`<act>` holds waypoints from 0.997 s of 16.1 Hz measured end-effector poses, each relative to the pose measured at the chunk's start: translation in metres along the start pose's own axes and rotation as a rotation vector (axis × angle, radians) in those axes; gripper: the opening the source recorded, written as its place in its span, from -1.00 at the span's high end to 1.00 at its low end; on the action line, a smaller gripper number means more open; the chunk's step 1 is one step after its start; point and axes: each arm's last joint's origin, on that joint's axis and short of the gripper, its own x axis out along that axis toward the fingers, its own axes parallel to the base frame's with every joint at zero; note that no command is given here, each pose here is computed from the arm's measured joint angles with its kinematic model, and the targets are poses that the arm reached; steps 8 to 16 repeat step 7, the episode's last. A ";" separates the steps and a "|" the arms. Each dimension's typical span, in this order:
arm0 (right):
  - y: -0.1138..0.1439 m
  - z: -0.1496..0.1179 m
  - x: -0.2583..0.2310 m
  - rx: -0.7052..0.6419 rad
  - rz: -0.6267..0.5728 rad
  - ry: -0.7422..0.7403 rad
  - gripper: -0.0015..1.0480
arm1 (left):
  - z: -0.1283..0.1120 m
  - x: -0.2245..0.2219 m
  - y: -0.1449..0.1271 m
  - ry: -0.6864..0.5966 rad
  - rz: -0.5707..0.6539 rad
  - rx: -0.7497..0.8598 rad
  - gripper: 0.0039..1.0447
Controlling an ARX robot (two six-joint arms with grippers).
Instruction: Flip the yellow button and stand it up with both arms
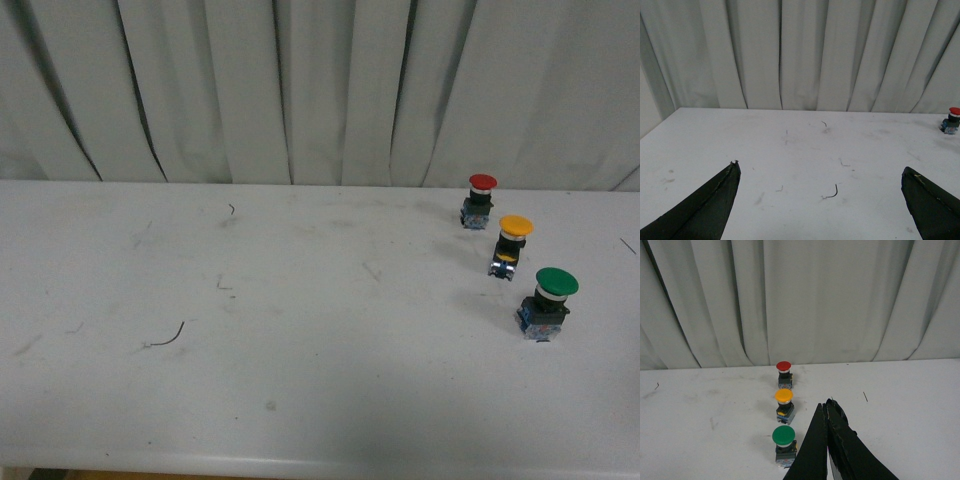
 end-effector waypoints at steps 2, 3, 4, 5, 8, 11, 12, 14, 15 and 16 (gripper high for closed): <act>0.000 -0.001 -0.004 0.000 0.000 -0.004 0.97 | 0.000 0.000 0.000 0.000 0.000 0.000 -0.88; 0.000 -0.003 -0.007 0.000 0.000 -0.002 0.97 | 0.000 0.000 0.000 0.000 0.000 0.000 -0.88; 0.000 -0.005 -0.010 0.000 0.000 0.003 0.97 | 0.000 0.000 0.000 0.000 0.000 0.000 -0.88; 0.000 -0.011 -0.021 0.000 0.000 0.009 0.97 | 0.000 0.000 0.000 0.000 0.000 0.000 -0.88; 0.000 -0.017 -0.038 0.000 0.000 0.008 0.97 | 0.000 0.000 0.000 0.000 0.000 0.000 -0.88; 0.000 -0.017 -0.038 0.000 0.000 0.008 0.97 | 0.000 0.000 0.000 0.000 0.000 0.000 -0.88; 0.000 -0.017 -0.038 0.000 0.000 0.008 0.97 | 0.000 0.000 0.000 0.000 0.000 0.000 -0.88; 0.000 -0.017 -0.038 0.000 0.000 0.008 0.97 | 0.000 0.000 0.000 0.000 0.000 0.000 -0.88; 0.000 -0.017 -0.038 0.000 0.000 0.008 0.97 | 0.000 0.000 0.000 0.000 0.000 0.000 -0.88; 0.000 -0.017 -0.038 0.000 0.000 0.008 0.97 | 0.000 0.000 0.000 0.000 0.000 0.000 -0.88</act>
